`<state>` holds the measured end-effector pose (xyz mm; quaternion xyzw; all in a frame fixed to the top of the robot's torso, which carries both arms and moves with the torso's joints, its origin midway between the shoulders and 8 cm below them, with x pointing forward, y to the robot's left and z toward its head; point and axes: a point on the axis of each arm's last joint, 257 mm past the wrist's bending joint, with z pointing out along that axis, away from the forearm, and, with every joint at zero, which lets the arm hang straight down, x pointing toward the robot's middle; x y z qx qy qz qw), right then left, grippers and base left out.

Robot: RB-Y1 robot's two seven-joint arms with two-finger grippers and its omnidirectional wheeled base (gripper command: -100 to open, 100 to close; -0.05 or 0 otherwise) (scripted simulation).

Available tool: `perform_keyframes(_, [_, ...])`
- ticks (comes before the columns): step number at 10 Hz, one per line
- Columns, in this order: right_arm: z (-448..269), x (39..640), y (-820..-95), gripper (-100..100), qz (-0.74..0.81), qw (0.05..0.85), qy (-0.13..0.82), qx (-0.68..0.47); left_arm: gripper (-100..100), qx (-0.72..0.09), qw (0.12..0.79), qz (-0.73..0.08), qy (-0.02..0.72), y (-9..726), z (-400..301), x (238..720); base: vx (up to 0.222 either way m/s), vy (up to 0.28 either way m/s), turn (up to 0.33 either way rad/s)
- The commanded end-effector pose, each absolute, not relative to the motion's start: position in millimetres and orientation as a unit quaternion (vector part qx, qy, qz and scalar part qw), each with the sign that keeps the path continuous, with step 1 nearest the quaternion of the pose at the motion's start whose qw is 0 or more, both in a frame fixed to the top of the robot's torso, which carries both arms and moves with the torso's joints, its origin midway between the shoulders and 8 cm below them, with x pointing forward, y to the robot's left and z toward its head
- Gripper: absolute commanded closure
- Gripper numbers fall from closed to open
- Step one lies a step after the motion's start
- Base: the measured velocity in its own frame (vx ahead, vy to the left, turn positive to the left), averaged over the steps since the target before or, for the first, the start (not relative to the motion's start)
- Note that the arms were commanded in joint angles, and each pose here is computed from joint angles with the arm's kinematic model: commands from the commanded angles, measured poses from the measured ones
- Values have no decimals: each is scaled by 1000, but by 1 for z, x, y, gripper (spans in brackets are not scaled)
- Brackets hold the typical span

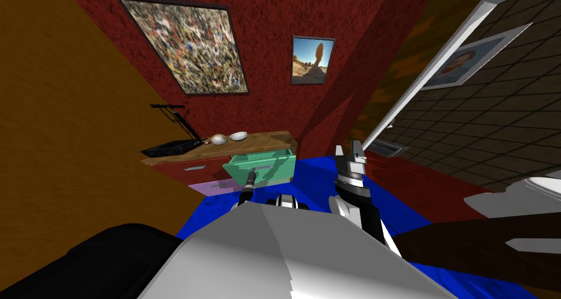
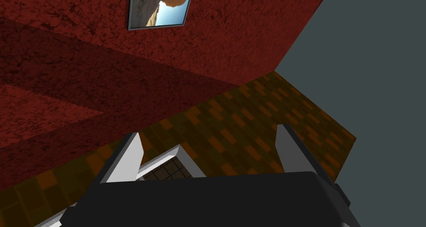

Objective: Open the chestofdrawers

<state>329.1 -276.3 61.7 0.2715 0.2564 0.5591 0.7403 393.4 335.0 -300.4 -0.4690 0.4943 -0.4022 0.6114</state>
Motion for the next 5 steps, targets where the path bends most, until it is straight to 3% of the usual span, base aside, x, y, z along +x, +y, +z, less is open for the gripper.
perform_keyframes(1, [62,329,-276,0,559,740,256,271,100,-476,614,-396,490,362,-300,383,-187,-103,-126])
perform_keyframes(3, [62,329,-276,0,559,740,256,271,100,-477,616,-393,490,367,-302,379,-112,-77,-53])
perform_keyframes(4, [62,329,-276,0,559,740,257,271,-100,-480,615,-389,489,375,-293,379,-27,-20,-13])
perform_keyframes(5, [62,329,-276,0,559,740,257,271,-100,-480,615,-389,489,375,-293,379,-10,-17,-18])
